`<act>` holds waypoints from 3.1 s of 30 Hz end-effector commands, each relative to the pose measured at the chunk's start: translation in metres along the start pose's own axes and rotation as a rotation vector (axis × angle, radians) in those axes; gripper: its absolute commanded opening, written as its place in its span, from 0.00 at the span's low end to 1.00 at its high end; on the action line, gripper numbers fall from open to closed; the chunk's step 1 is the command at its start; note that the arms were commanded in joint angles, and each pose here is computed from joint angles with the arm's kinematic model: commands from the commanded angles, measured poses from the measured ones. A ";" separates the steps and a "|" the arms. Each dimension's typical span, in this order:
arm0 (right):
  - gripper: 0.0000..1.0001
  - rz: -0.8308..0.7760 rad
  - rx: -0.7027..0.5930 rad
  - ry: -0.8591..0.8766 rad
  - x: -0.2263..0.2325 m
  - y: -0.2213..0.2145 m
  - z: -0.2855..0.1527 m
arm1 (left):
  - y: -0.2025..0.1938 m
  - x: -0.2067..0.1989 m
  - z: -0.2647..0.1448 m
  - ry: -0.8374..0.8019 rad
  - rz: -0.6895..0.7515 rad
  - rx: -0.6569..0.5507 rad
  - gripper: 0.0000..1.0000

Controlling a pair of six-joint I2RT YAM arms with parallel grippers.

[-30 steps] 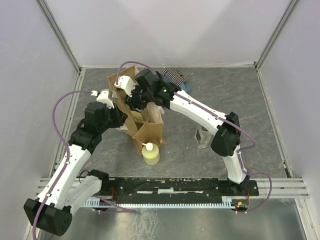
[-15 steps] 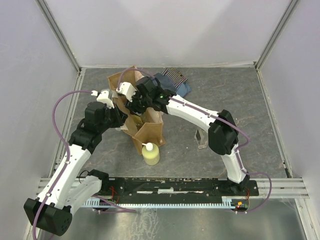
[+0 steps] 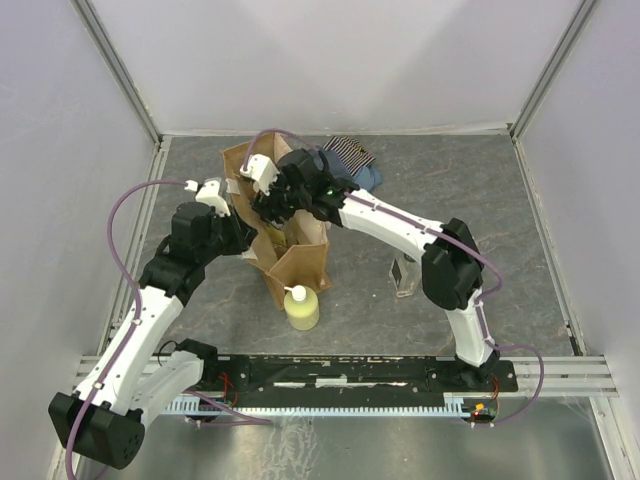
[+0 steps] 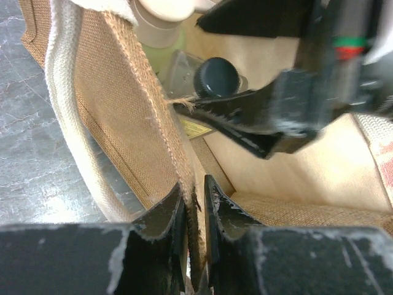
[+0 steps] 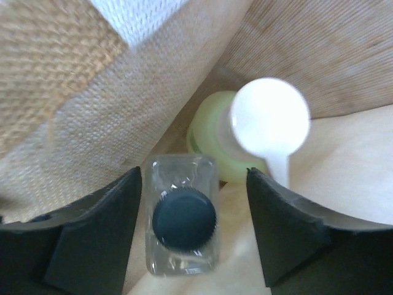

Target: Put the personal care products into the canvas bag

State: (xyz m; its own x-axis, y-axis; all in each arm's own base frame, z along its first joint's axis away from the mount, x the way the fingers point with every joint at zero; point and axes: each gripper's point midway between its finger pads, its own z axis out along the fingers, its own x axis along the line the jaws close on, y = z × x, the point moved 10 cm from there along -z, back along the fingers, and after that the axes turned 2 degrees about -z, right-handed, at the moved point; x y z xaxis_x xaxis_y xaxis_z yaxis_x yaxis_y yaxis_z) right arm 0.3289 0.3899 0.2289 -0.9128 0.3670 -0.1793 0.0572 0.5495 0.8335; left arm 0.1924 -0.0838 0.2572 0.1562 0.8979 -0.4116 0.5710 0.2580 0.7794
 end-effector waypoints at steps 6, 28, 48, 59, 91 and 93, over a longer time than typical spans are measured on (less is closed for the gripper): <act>0.91 -0.014 -0.225 -0.180 -0.021 0.078 -0.094 | 0.001 -0.003 0.000 -0.035 0.017 -0.003 0.22; 1.00 0.460 0.250 -0.945 0.010 -0.078 -0.285 | -0.002 0.000 0.002 -0.016 0.020 0.004 0.25; 1.00 0.630 0.345 -0.753 0.034 -0.135 -0.269 | -0.001 0.000 0.005 -0.009 0.025 0.007 0.26; 0.99 0.646 0.436 -0.698 0.041 -0.156 -0.250 | 0.000 0.000 0.006 -0.012 0.028 0.004 0.26; 0.01 0.244 -0.423 -0.327 -0.011 0.100 -0.334 | -0.003 0.003 0.007 0.005 0.026 0.011 0.26; 0.01 0.206 -0.489 -0.262 -0.009 0.114 -0.334 | -0.004 0.002 0.008 0.003 0.023 0.012 0.26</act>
State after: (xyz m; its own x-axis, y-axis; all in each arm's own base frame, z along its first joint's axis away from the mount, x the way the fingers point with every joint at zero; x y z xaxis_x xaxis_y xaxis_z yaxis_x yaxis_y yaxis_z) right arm 0.2105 0.1783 0.4491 -0.6178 0.7862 -0.0172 0.2142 0.1893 0.9583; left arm 0.1955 -0.0848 0.2517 0.1464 0.9010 -0.4084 0.5905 0.2517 0.7668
